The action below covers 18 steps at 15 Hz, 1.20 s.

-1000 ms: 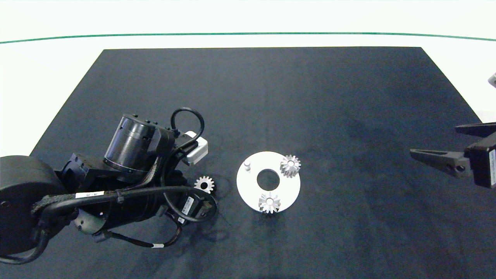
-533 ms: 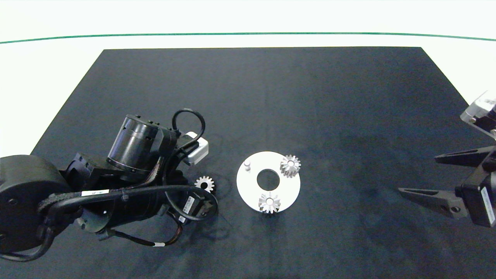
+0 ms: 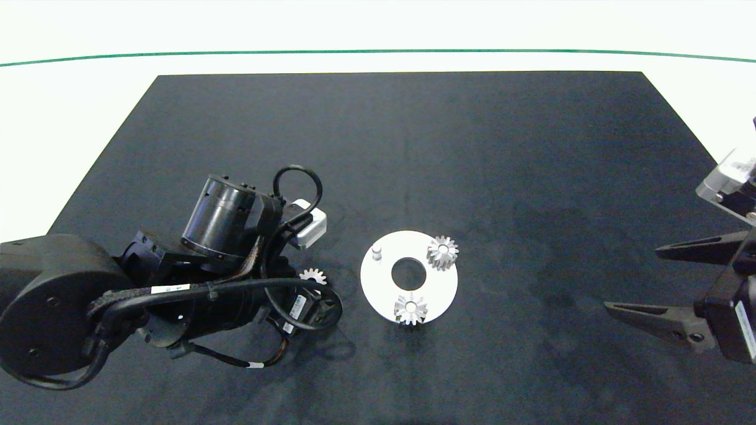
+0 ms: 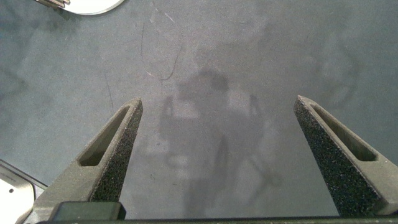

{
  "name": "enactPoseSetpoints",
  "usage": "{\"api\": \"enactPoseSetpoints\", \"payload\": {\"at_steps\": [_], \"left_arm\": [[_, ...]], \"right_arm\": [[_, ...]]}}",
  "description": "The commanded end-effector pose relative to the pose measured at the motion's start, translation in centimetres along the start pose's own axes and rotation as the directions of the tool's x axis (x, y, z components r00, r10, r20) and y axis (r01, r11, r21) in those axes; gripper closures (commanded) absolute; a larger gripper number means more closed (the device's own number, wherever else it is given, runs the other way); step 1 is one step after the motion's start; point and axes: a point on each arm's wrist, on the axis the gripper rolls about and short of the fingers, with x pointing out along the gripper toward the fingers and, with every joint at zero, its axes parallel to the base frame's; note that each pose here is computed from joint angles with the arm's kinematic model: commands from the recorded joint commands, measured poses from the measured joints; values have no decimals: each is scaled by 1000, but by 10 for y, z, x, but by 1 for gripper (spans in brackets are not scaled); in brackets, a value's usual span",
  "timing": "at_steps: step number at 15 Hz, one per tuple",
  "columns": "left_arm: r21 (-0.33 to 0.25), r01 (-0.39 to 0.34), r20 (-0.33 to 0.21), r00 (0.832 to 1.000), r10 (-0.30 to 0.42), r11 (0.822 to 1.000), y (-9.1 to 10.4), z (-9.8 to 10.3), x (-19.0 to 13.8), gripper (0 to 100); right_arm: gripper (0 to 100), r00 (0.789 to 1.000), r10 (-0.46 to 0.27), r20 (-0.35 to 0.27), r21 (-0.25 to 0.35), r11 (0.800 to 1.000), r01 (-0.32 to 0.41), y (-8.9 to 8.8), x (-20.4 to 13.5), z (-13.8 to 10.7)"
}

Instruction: Install three planetary gears onto the carrier pins

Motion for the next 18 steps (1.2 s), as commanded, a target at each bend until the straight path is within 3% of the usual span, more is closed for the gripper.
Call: {"api": "enactPoseSetpoints", "payload": {"at_steps": [1, 7, 18], "left_arm": [[6, 2, -26, 1000, -2, 1000, -2, -3, 8, 12], [-1, -9, 1, 1000, 9, 1000, 3, -1, -2, 24], [-7, -16, -3, 1000, 16, 1000, 6, -2, -1, 47]], "right_arm": [[0, 1000, 0, 1, -2, 1000, 0, 0, -1, 0], [0, 1000, 3, -5, -2, 1000, -3, 0, 0, -1], [0, 1000, 3, -8, -4, 1000, -3, 0, 1, -1]]}}
